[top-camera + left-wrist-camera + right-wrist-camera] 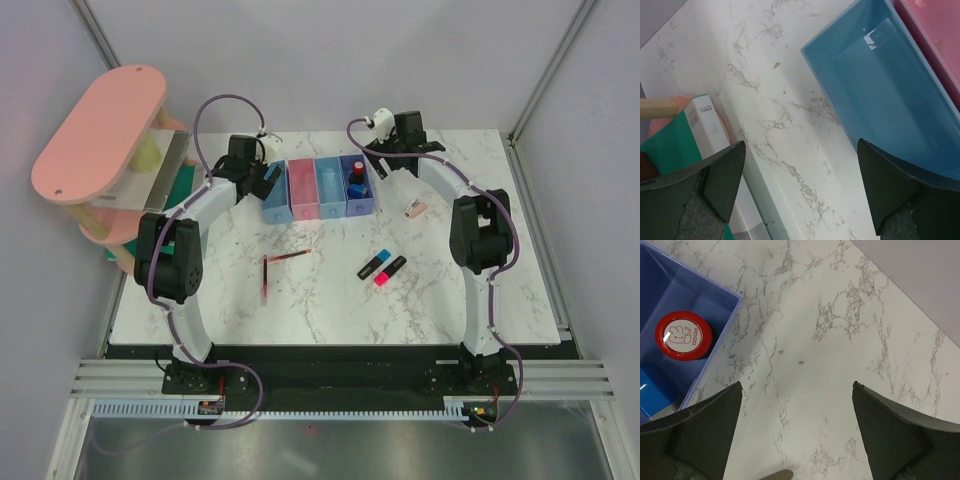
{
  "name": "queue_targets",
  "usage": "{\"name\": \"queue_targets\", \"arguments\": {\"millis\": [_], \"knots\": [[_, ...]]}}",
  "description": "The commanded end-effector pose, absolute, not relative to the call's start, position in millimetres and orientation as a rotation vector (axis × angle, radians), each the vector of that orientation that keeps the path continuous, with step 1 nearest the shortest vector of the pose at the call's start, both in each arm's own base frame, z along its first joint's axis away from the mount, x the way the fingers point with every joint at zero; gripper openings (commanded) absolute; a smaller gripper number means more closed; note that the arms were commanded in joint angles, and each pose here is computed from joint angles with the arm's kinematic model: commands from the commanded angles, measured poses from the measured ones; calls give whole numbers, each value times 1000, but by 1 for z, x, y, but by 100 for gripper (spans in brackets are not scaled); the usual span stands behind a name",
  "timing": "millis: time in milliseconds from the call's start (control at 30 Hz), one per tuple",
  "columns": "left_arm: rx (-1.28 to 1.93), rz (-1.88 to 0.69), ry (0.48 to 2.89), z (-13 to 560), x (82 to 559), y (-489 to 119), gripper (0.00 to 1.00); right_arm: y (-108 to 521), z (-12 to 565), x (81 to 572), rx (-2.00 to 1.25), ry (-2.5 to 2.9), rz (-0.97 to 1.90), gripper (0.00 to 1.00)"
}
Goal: Sort the stationery into containers
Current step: Move the storage box to the center of the board.
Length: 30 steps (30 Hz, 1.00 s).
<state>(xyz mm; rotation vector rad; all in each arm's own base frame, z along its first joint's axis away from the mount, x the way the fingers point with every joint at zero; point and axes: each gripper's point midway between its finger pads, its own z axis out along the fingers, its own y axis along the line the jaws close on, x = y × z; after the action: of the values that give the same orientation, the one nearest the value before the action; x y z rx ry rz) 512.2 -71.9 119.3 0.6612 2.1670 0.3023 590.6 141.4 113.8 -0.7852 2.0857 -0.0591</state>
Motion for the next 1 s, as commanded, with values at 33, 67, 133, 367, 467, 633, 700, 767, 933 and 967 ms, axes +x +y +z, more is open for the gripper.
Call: {"name": "queue_targets", "arguments": {"millis": [33,67,133,367,467,633,700,767,933,967], "knots": [[634,190,2065,148,520,-91,100,140,131,600,-725,2046,-90,98],[639,195,2071,144,524,-92,100,140,132,600,-723,2043,-89,98],[650,199,2074,140,527,-94,100,140,130,600,-717,2047,-86,98],[702,195,2066,125,549,-117,100,133,126,601,-692,2061,-124,98],[723,194,2066,116,556,-127,100,134,118,599,-697,2074,-115,98],[765,189,2062,110,562,-142,100,139,103,596,-713,2097,-91,98],[775,189,2052,112,564,-146,100,143,94,592,-736,2108,-81,98],[783,188,2049,113,566,-149,100,149,88,589,-756,2116,-75,98],[805,175,2045,111,565,-156,100,161,74,582,-786,2130,-31,98],[818,173,2043,109,564,-159,100,163,74,581,-784,2129,-25,98]]}}
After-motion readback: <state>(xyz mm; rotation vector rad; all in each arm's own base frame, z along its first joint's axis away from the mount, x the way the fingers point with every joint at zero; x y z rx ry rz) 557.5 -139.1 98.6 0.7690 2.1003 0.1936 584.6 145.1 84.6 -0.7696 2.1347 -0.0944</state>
